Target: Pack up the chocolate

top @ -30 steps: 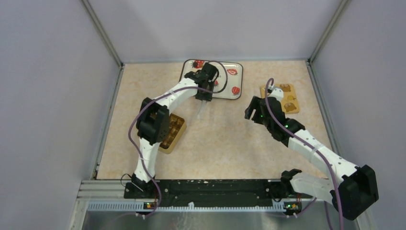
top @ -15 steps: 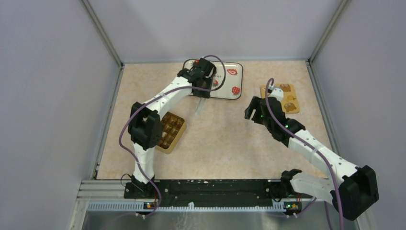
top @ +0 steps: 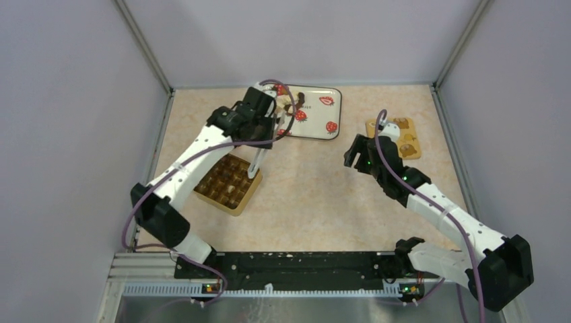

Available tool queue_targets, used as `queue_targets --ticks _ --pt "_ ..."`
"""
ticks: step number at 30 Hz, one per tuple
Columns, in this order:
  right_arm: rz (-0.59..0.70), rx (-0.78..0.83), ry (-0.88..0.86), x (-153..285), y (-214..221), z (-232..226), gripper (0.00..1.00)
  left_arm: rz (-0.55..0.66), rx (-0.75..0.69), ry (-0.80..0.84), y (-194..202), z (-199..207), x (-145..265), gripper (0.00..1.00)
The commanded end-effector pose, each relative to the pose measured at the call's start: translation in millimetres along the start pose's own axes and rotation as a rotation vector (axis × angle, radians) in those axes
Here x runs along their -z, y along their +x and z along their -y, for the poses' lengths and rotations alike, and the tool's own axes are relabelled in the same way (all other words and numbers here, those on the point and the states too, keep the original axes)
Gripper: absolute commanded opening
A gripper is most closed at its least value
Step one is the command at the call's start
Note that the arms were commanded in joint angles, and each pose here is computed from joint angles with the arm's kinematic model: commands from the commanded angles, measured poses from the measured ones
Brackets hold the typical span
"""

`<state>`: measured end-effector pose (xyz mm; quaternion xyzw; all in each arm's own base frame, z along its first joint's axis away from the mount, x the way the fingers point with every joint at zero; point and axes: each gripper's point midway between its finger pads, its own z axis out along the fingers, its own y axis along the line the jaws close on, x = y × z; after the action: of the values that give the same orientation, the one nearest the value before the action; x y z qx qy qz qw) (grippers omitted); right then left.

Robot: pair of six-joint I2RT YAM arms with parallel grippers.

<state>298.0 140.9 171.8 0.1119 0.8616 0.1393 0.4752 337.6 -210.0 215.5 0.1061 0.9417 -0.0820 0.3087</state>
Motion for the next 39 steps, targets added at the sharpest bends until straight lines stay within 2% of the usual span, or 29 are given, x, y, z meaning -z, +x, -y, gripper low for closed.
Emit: queue_targets --ticks 1,7,12,25,39 --pt "0.045 -0.025 -0.051 3 -17 -14 0.71 -0.011 0.031 -0.039 32 -23 49 0.28" --pt "0.041 -0.027 -0.065 1 -13 -16 0.71 -0.093 0.075 -0.065 87 -42 87 0.29" --pt "0.031 -0.028 -0.077 -3 -9 -17 0.71 -0.089 0.119 -0.089 105 -52 103 0.3" --pt "0.042 -0.037 -0.083 -4 -15 -23 0.7 -0.162 0.139 -0.077 135 -50 76 0.3" --pt "0.032 -0.029 -0.073 -7 -11 -20 0.7 -0.189 0.141 -0.072 144 -48 61 0.31"
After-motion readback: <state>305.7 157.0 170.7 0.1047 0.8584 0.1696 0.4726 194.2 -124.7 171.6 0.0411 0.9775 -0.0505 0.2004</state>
